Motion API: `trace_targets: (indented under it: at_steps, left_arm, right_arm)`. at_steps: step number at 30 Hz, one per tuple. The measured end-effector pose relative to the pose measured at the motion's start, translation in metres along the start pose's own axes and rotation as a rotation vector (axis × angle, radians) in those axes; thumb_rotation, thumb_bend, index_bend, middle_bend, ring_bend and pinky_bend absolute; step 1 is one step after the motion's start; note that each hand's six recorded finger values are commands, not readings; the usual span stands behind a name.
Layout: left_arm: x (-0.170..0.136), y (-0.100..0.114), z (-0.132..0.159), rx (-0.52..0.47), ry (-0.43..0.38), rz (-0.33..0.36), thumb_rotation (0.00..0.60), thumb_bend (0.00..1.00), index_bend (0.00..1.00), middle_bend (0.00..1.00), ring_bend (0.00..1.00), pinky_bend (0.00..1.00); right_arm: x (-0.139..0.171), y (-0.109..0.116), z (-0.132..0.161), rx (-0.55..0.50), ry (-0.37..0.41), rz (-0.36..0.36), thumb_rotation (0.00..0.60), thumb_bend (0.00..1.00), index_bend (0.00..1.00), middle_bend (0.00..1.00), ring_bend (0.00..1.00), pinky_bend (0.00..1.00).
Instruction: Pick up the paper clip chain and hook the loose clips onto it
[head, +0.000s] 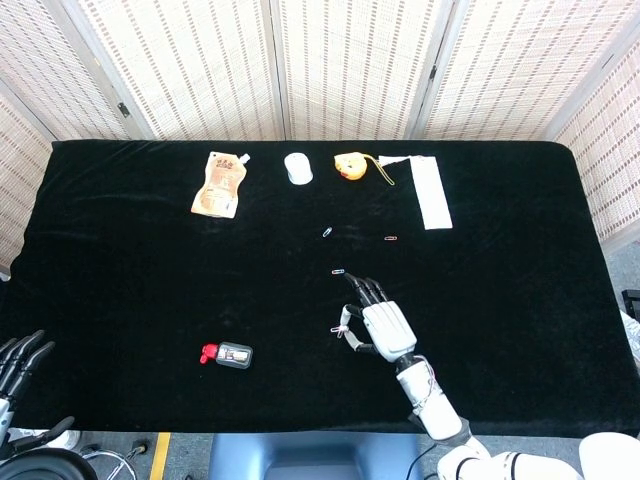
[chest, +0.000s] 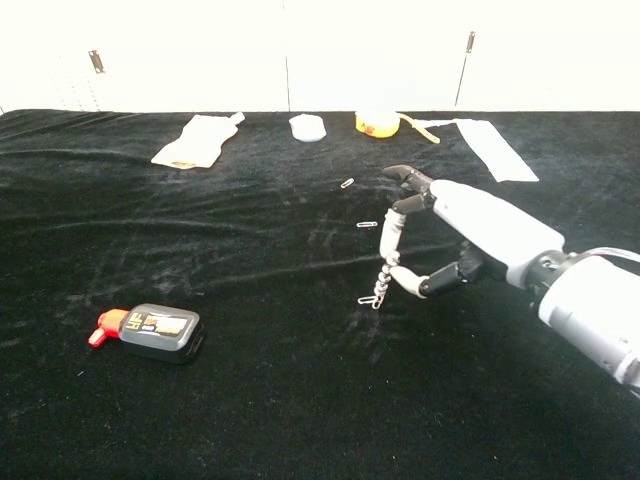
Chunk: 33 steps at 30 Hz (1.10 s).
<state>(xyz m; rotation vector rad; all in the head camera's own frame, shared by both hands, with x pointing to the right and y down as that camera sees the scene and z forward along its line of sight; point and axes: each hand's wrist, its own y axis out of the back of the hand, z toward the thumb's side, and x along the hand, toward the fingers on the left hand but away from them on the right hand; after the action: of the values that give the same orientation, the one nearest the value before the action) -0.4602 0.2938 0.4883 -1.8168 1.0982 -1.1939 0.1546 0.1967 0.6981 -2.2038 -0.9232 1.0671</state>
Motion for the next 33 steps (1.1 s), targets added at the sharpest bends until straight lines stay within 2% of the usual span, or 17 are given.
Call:
trace_targets:
  at_steps: [14,26,33]
  left_arm:
    - [-0.001,0.002,-0.001,-0.008,0.000,0.006,0.600,0.12,0.00,0.00,0.00,0.00]
    - [0.000,0.001,-0.002,-0.003,0.008,0.002,0.600,0.12,0.00,0.00,0.00,0.00]
    - [0.002,-0.001,-0.003,0.002,0.015,-0.005,0.600,0.12,0.00,0.00,0.00,0.00]
  right_arm:
    - [-0.007,-0.005,0.002,0.015,-0.006,0.003,0.600,0.42,0.90,0.03,0.00,0.00]
    - [-0.027,0.024,-0.009,0.010,-0.055,-0.087,0.600,0.42,0.90,0.03,0.00,0.00]
    - [-0.049,0.034,-0.023,0.006,-0.115,-0.098,0.600,0.42,0.90,0.03,0.00,0.00]
